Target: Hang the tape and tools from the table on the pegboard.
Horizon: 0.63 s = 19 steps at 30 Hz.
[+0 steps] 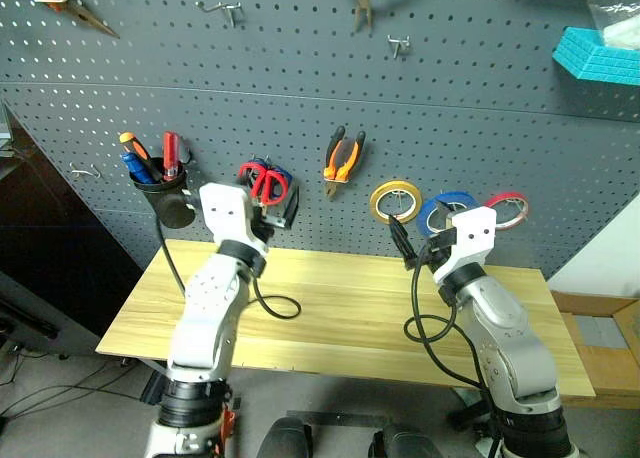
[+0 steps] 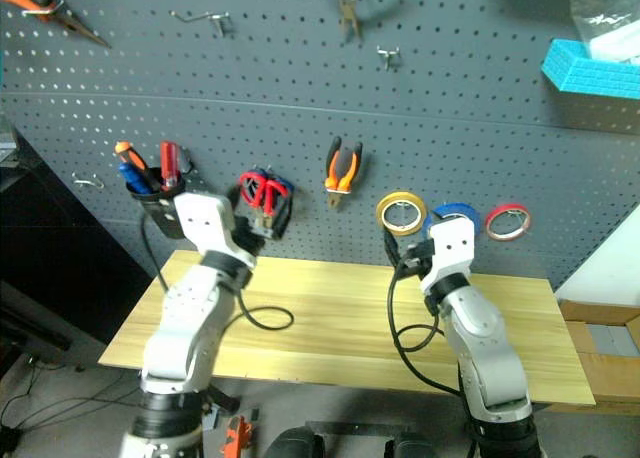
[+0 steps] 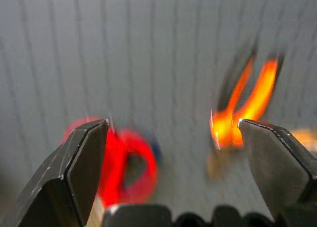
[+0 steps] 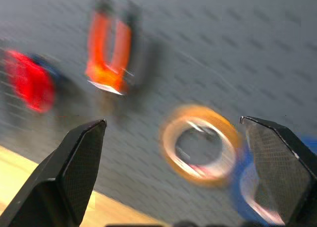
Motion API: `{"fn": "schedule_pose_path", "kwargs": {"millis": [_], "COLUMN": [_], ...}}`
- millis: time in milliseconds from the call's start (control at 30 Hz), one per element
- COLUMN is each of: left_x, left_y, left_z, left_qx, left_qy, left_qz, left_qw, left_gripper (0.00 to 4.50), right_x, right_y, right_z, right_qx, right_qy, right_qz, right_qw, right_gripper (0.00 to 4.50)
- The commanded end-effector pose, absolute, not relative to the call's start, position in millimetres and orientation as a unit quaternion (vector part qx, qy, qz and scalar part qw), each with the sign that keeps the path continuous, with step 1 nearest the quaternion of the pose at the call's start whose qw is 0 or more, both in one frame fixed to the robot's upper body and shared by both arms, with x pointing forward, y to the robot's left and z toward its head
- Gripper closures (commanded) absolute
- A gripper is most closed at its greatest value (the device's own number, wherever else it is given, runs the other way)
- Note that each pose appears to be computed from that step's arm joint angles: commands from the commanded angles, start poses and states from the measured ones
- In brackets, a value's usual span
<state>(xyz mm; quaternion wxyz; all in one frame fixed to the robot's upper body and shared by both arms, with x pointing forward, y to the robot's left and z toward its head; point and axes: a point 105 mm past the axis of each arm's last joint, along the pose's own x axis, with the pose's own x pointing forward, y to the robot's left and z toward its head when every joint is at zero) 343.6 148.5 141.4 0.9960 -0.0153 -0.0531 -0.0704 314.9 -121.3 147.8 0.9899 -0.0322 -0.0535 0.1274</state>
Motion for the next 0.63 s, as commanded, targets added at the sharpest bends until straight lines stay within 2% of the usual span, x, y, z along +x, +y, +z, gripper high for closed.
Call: {"fn": "schedule_pose_path", "kwargs": {"millis": [33,200,300,433,633], "left_x": [345.8,350.6,353.7,360.2,365.3], "left_y": [160.0,184.8,192.8,192.6,192.3], "left_z": [133.0,98.4,81.8,75.7,68.0], "left_qx": [-0.008,0.009,0.011,0.012,0.018], "left_qy": [-0.028,0.027,0.053,0.061,0.084], "left_qz": [-0.031,0.0,0.0,-0.014,-0.015], "left_qw": [0.999,1.0,0.999,0.998,0.996], "left_gripper": [0.02,0.02,0.02,0.02,0.02], "right_x": [317.3,320.8,323.1,325.2,323.5], "right_y": [-135.4,-158.6,-169.7,-183.2,-183.8], "right_z": [140.4,96.9,86.1,76.0,67.7], "right_qx": [-0.046,-0.036,-0.026,-0.041,-0.038], "right_qy": [-0.037,0.041,0.057,0.067,0.073], "right_qz": [0.084,0.026,-0.006,-0.034,-0.035], "right_qw": [0.995,0.998,0.998,0.996,0.996], "right_gripper": [0.0,0.0,0.0,0.0,0.0]}}
